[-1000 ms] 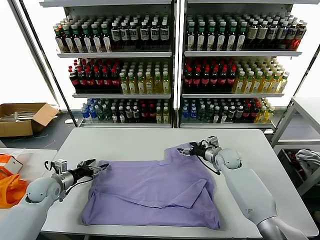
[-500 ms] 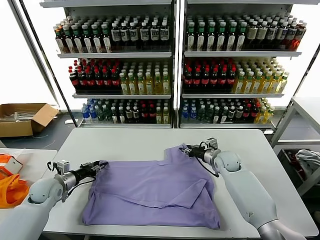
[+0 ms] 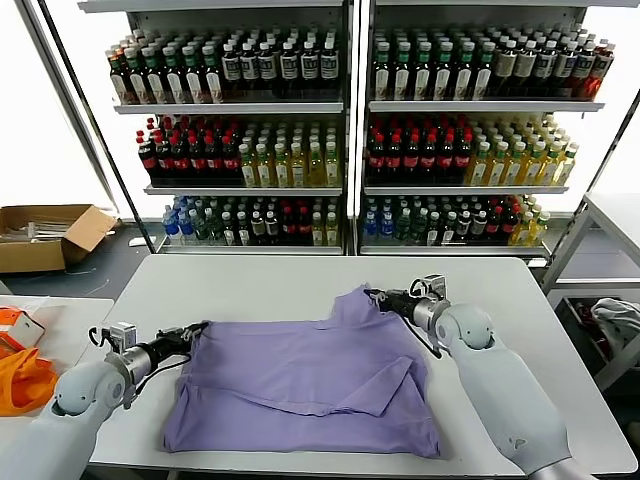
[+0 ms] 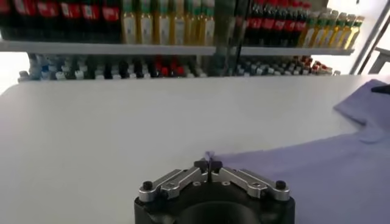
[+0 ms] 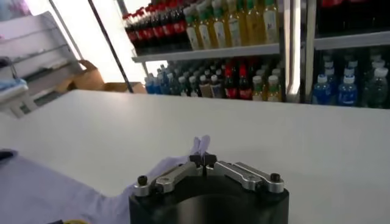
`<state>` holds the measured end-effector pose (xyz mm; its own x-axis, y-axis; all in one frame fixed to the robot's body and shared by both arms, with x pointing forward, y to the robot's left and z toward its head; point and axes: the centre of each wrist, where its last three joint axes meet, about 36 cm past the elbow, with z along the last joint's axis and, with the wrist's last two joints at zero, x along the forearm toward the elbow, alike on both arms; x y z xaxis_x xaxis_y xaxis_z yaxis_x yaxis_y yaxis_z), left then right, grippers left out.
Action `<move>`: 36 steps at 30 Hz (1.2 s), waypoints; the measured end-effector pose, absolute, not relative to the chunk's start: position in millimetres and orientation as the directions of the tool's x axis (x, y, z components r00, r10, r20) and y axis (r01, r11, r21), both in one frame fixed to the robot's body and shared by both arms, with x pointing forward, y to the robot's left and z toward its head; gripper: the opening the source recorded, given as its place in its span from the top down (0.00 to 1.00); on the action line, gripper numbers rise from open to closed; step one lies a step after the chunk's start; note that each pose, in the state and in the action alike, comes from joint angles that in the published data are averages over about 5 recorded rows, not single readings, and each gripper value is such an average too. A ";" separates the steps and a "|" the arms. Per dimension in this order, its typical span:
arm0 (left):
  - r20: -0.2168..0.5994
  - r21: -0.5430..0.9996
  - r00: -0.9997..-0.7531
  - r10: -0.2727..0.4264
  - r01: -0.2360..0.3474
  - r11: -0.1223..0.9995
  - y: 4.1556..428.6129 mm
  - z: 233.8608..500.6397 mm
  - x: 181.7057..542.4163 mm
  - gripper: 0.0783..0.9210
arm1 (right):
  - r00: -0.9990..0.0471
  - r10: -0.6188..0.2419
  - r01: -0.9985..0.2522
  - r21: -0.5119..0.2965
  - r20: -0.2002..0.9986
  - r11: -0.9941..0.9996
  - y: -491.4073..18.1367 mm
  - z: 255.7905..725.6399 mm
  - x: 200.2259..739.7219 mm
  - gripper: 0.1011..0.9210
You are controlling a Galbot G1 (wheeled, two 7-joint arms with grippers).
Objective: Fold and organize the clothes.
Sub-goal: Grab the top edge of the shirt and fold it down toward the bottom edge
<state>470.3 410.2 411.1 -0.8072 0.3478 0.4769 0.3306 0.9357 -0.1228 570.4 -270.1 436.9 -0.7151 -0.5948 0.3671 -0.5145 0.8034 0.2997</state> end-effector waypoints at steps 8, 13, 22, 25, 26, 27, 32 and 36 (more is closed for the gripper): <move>0.414 -0.102 -0.844 0.342 0.330 0.938 394.2 432.7 432.9 0.99 | -0.720 -0.623 -0.541 0.315 0.307 0.780 -289.3 454.5 512.0 0.99; 0.399 -0.086 -0.852 0.338 0.332 0.939 388.8 443.3 404.4 0.99 | -0.722 -0.627 -0.544 0.320 0.294 0.776 -302.3 459.0 465.4 0.99; 0.392 -0.070 -0.860 0.326 0.326 0.943 380.4 456.9 355.6 0.99 | -0.737 -0.606 -0.517 0.329 0.299 0.790 -313.1 465.1 385.8 0.99; 0.395 -0.072 -0.860 0.322 0.321 0.944 380.2 460.2 340.2 0.99 | -0.738 -0.601 -0.509 0.331 0.308 0.795 -313.3 466.8 363.5 0.99; 0.398 -0.071 -0.860 0.320 0.319 0.945 380.8 460.7 335.3 0.99 | -0.738 -0.599 -0.507 0.332 0.311 0.796 -313.0 467.3 356.7 0.99; 0.403 -0.069 -0.858 0.317 0.317 0.946 381.8 461.0 330.2 0.99 | -0.737 -0.598 -0.505 0.333 0.315 0.797 -312.5 467.8 350.0 0.99; 0.444 -0.059 -0.842 0.305 0.312 0.948 387.7 457.1 306.6 0.99 | -0.724 -0.600 -0.501 0.339 0.340 0.796 -308.3 467.8 320.7 0.99; 0.476 -0.052 -0.826 0.302 0.316 0.947 389.5 449.1 292.5 0.98 | -0.718 -0.592 -0.490 0.339 0.365 0.803 -303.2 468.0 304.0 0.99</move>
<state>292.5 389.5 449.1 -0.8258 0.3020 0.4763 0.3165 0.9472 -0.0519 304.0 -303.2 468.0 -0.7184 -0.5924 0.3646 -0.4902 0.8030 0.3389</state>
